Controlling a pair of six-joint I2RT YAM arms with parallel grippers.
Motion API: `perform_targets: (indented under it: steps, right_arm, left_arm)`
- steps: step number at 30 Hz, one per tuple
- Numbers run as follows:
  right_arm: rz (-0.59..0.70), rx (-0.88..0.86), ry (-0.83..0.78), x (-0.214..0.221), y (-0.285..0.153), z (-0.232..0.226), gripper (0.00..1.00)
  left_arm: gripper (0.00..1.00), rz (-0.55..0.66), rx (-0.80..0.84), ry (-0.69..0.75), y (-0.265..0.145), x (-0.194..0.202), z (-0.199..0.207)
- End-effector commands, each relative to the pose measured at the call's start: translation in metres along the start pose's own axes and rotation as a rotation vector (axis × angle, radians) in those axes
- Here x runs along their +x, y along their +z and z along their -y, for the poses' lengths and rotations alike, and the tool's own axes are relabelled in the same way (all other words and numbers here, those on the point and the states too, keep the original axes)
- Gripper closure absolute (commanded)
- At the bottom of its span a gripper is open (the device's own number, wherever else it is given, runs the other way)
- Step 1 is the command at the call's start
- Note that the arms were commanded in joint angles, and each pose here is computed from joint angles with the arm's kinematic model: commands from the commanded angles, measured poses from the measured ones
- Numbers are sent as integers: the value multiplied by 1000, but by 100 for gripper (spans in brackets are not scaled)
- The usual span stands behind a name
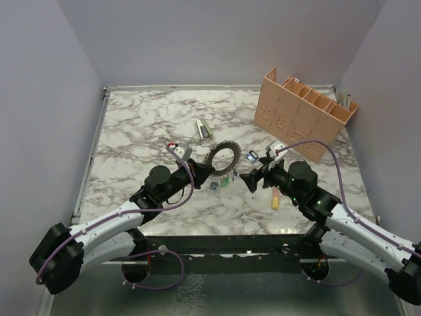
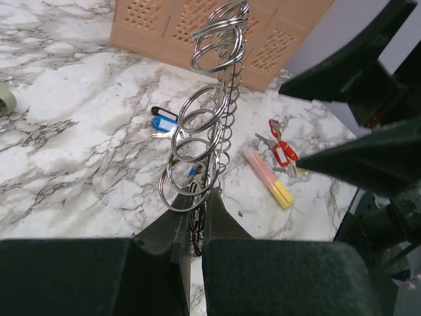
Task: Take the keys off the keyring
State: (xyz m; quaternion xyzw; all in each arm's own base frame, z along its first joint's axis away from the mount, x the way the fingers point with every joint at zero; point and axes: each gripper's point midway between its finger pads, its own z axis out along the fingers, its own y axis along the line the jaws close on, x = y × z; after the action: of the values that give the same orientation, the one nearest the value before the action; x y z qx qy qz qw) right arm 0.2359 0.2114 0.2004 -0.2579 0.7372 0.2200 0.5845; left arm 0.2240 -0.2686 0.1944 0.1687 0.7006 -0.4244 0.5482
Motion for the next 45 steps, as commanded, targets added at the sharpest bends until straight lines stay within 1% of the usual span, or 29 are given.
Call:
perform_targets:
  steps: [1, 5, 8, 11, 15, 19, 23, 34, 40, 45]
  right_arm:
    - [76, -213, 64, 4, 2, -40, 0]
    - [34, -280, 84, 20, 10, -52, 0]
    - [21, -356, 109, 29, 20, -67, 7]
    - [67, -393, 123, 29, 28, -82, 12]
    - [143, -372, 112, 27, 39, -98, 18]
    - [187, -384, 110, 28, 47, -113, 23]
    - [218, -374, 135, 30, 54, -115, 27]
    - [273, -326, 164, 34, 74, -111, 33]
    - [306, -312, 179, 39, 82, -110, 34]
    - [308, -319, 174, 40, 87, -112, 39]
  left_arm:
    - [100, 98, -64, -71, 0, -22, -6]
    - [100, 111, -85, -110, -1, -24, -9]
    - [100, 110, -118, -142, 0, -22, -15]
    - [100, 116, -123, -160, 0, -23, -15]
    - [100, 122, -137, -171, -1, -23, -18]
    - [100, 128, -136, -178, -2, -24, -17]
    - [100, 129, -129, -188, -3, -25, -16]
    - [100, 131, -95, -201, -4, -28, -8]
    - [100, 140, -83, -206, -5, -30, -6]
    - [100, 142, -81, -207, -5, -31, -5]
